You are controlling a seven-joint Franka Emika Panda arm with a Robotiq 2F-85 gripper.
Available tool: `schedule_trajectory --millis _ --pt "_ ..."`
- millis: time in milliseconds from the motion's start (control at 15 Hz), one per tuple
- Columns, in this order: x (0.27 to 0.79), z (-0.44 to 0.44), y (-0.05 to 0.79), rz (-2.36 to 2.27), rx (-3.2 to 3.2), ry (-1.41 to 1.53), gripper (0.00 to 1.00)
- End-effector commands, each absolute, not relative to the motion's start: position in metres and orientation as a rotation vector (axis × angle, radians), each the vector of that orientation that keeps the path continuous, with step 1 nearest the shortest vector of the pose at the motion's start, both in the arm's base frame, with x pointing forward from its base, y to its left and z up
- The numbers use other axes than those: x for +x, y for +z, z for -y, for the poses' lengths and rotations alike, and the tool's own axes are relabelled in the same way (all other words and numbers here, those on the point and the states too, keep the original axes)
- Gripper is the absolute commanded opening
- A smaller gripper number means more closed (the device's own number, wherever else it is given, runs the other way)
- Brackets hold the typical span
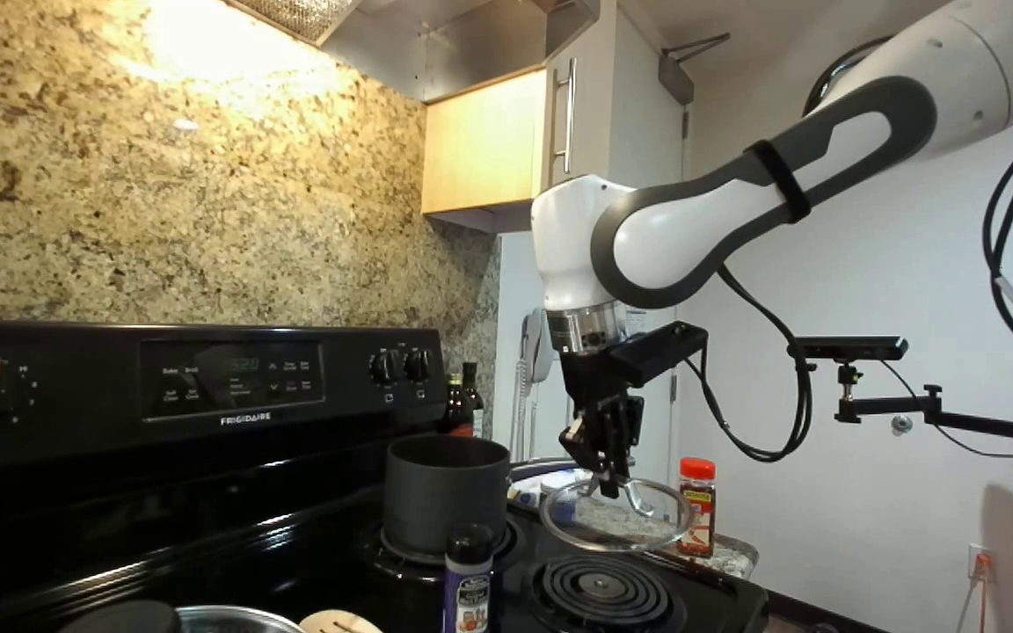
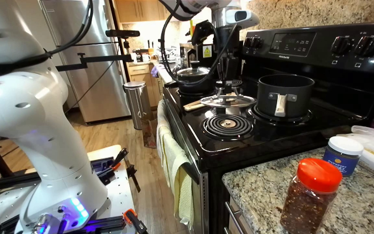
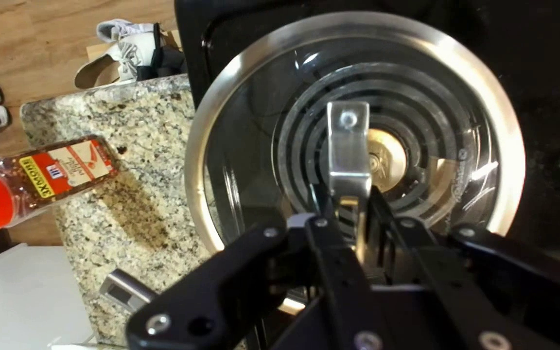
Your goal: Place the glass lid on the bottom right plate of the stove, place one of the cooking sticks in the pot on the upper right plate
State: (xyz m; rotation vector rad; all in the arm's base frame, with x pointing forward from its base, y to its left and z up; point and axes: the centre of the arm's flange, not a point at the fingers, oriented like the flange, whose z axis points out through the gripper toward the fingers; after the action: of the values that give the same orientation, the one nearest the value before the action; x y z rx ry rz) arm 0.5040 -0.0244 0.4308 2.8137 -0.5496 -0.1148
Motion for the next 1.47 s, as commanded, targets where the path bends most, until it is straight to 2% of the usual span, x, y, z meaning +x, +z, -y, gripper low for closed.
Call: schedule_trajectory --millis 0,1400 --pt "0.499 0.031 0.42 0.598 2.915 -0.086 0.12" --pt "0.493 0.031 0.381 0.679 2.94 0.038 0.12"
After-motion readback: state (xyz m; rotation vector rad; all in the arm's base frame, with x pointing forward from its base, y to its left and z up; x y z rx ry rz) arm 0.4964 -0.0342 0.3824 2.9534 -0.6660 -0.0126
